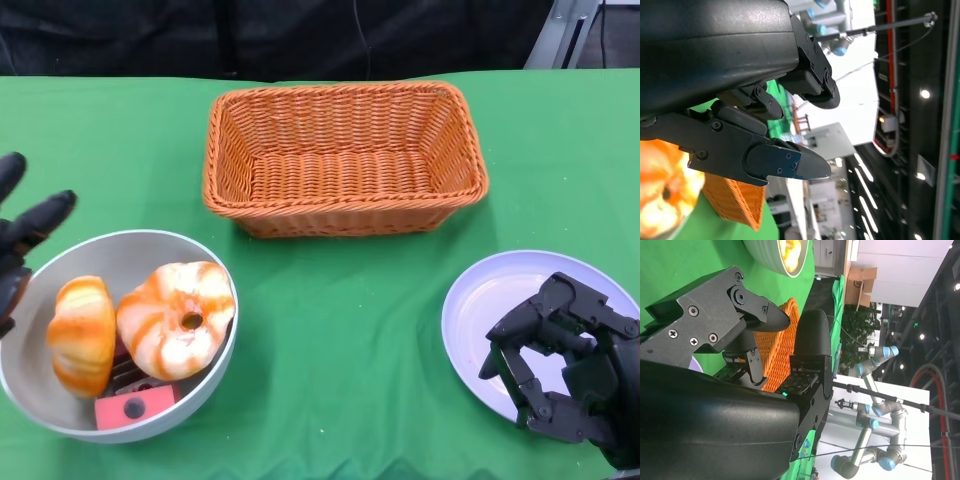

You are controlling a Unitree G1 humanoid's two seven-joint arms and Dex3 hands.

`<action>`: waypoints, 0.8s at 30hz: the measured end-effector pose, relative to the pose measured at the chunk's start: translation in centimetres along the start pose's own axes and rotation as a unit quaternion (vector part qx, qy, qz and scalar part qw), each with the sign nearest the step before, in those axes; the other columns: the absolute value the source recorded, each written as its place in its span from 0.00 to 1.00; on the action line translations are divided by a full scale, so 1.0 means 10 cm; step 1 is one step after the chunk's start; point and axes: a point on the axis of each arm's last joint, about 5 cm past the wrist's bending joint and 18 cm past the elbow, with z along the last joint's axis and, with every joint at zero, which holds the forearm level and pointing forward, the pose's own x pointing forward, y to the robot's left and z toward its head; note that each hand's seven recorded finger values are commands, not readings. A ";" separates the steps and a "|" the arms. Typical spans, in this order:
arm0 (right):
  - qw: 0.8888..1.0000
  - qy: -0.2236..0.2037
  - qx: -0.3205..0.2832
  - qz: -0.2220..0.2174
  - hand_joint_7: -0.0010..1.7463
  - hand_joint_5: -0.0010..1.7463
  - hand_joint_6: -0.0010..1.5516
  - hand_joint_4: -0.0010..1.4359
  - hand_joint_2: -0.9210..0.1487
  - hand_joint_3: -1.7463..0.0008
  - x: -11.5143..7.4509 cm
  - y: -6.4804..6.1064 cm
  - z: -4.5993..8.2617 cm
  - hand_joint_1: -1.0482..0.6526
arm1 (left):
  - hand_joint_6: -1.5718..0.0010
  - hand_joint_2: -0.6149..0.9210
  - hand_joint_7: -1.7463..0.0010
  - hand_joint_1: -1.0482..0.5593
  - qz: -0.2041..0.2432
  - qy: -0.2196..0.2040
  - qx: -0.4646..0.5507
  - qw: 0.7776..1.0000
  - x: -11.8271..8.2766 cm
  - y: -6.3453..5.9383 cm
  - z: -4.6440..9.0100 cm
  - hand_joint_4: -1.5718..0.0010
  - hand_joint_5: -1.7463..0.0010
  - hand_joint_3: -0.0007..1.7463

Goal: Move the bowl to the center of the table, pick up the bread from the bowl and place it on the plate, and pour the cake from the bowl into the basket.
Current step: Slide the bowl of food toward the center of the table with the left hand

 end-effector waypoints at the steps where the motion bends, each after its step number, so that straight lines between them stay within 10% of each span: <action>1: 1.000 0.000 0.000 0.000 0.69 0.84 0.45 0.53 0.34 0.45 0.00 0.00 0.00 0.55 | 0.74 1.00 1.00 0.19 0.007 0.009 0.006 1.000 -0.01 0.02 -0.01 0.71 1.00 0.15; 24: 1.000 0.002 0.000 -0.003 0.69 0.84 0.45 0.53 0.34 0.45 -0.02 0.01 0.00 0.56 | 0.89 1.00 1.00 0.19 0.061 0.222 0.121 0.966 -0.05 0.34 -0.37 0.89 1.00 0.22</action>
